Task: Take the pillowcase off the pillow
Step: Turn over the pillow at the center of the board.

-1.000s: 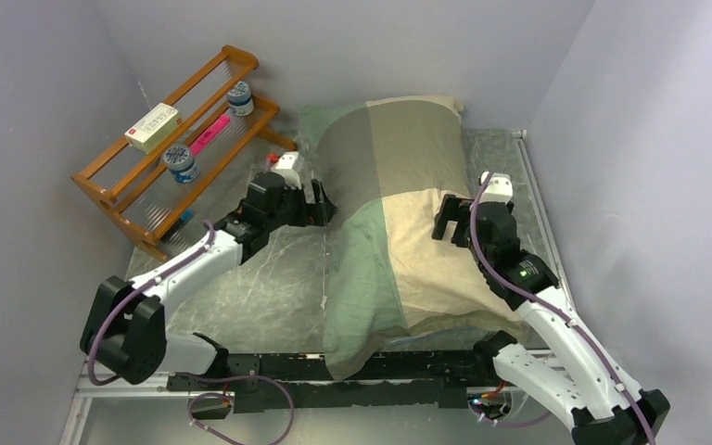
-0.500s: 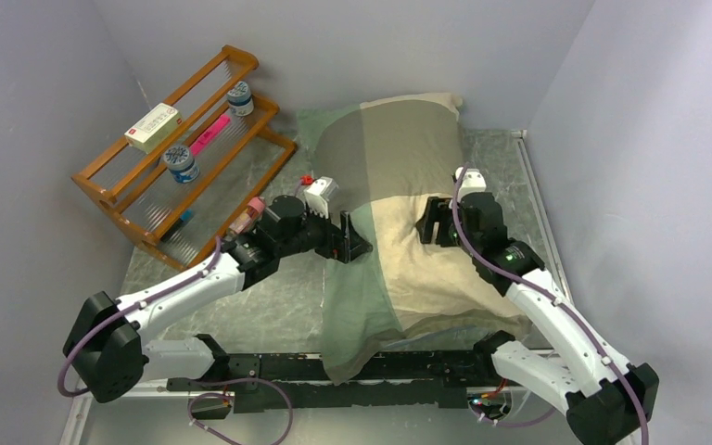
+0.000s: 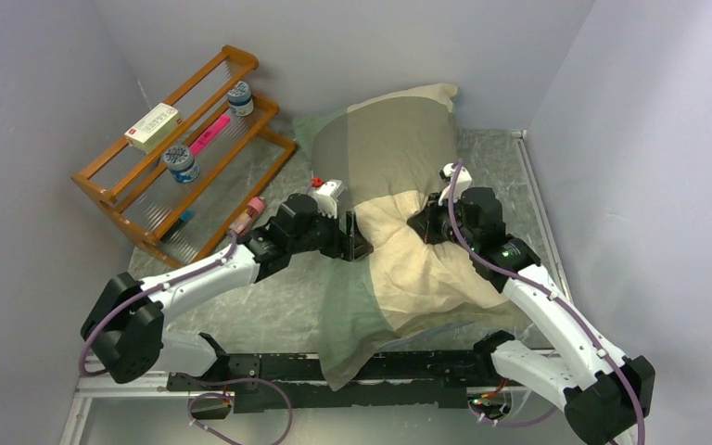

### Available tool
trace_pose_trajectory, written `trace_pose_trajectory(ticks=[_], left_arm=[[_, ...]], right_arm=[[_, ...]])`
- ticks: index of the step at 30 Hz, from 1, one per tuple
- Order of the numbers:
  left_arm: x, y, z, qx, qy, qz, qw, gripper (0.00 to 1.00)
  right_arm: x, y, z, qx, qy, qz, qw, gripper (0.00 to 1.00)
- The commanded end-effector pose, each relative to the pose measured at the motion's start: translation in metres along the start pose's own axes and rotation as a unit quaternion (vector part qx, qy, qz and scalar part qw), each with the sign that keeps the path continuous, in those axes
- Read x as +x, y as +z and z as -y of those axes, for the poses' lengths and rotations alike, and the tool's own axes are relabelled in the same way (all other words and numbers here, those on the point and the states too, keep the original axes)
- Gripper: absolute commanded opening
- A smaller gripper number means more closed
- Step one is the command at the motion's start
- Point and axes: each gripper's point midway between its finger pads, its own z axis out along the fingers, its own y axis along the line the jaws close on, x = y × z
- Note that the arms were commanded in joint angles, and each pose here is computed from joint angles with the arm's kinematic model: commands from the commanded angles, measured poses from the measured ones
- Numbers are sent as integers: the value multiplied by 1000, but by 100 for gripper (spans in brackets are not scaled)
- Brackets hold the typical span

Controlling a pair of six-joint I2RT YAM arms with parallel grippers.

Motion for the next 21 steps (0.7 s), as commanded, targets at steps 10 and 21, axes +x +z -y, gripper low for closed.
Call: trace_pose_trajectory(ticks=[10,21], left_arm=[[-87,-5,-5,-40,72,56,995,16],[-151,-38,-36,-89,100,102,986,5]], right_arm=[[2,-6,-75,-189,24,-17,982,0],[-20,-10,-105,-265,56,-4,963,0]])
